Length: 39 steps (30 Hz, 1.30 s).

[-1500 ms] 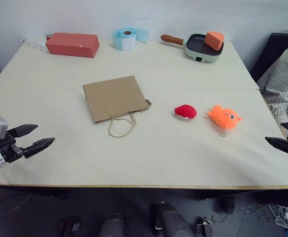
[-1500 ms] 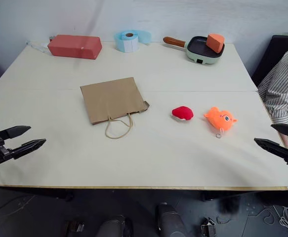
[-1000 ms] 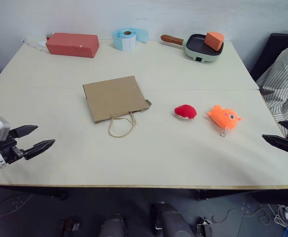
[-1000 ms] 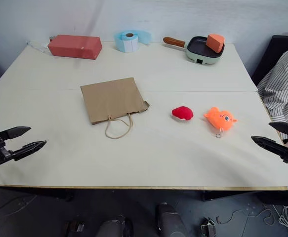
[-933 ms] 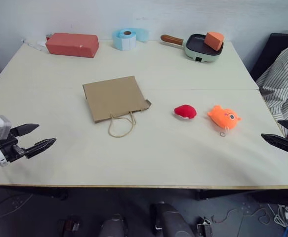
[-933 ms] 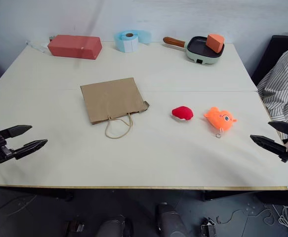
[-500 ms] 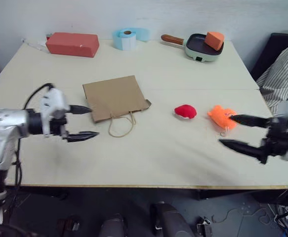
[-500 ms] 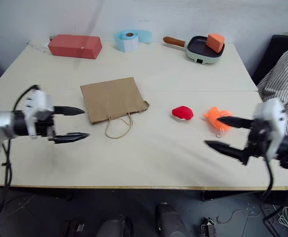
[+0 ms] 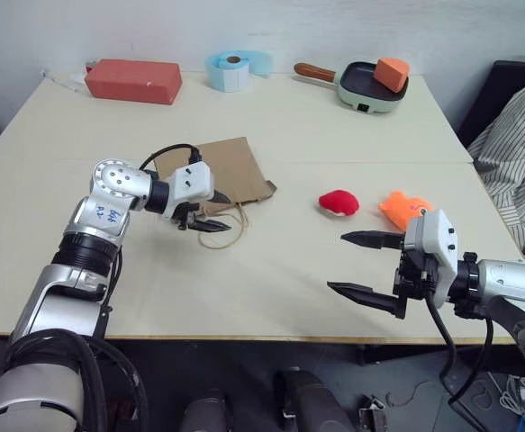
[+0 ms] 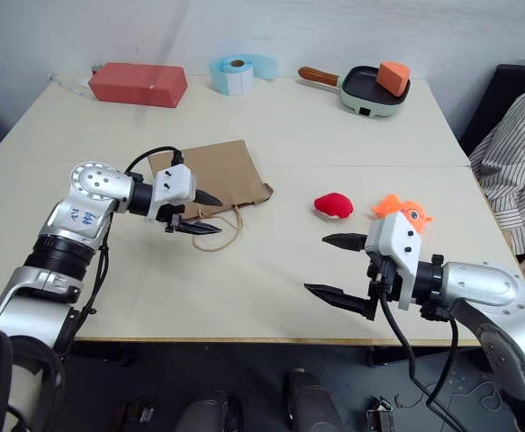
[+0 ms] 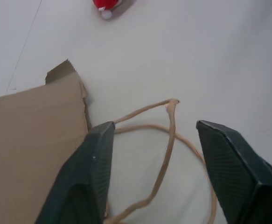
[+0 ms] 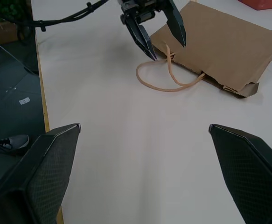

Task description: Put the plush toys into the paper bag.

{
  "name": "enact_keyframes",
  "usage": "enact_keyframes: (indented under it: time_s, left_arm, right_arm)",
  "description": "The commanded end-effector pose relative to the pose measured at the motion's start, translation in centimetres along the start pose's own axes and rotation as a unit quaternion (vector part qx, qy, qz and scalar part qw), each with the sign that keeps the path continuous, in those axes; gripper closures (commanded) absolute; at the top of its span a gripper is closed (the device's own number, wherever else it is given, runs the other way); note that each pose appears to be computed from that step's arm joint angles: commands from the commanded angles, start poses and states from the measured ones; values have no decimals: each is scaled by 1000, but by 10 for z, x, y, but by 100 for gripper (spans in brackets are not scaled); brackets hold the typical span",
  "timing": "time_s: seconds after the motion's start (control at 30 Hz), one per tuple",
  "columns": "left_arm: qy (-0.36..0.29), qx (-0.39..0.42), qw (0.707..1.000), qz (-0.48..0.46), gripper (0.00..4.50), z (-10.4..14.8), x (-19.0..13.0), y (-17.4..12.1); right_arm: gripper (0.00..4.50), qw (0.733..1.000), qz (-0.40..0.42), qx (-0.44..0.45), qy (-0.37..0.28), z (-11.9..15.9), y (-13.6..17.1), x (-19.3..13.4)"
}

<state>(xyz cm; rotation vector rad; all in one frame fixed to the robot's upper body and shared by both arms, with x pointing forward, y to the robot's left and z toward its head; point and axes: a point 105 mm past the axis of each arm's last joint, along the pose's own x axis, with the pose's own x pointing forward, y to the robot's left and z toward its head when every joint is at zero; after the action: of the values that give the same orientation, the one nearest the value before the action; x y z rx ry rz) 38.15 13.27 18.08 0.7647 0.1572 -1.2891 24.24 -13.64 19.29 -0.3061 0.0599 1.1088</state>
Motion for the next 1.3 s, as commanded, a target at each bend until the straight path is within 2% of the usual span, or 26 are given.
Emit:
enact_keyframes:
  time_s: [0.03,0.2,0.27,0.43,0.53,0.67,0.8,1.0,1.13,1.3]
  left_arm:
    - [-18,-4,1000,8,285,8,-1,7]
    - [-40,-62,997,12,441,6,0,6]
    - [-87,-123,988,24,446,18,-4,12]
    - [-217,-259,941,12,446,73,-21,15]
    - [-250,-294,922,-23,446,99,-25,3]
    - [-278,-320,905,-30,446,119,-26,-3]
    - [-311,-359,879,-38,450,132,-22,-9]
    - [-324,-366,872,-20,450,137,-17,-15]
    - [-330,-365,870,-24,450,140,-13,-21]
    - [-348,-362,864,-24,450,148,-10,-22]
  right_arm:
    - [0,1000,-15,-20,-8,4,-4,0]
    - [0,999,-30,-17,1,-3,-9,0]
    - [0,999,-34,-13,2,-5,-10,1]
    - [0,998,-49,6,-26,0,-13,10]
    - [0,998,-44,8,-34,2,-13,19]
    - [0,998,-34,16,-52,4,-14,36]
    - [89,997,-45,28,-59,-2,-24,60]
    - [301,995,-68,39,-60,-8,-40,97]
    - [442,994,-80,65,-33,-18,-51,117]
    - [447,994,-79,66,22,-32,-60,140]
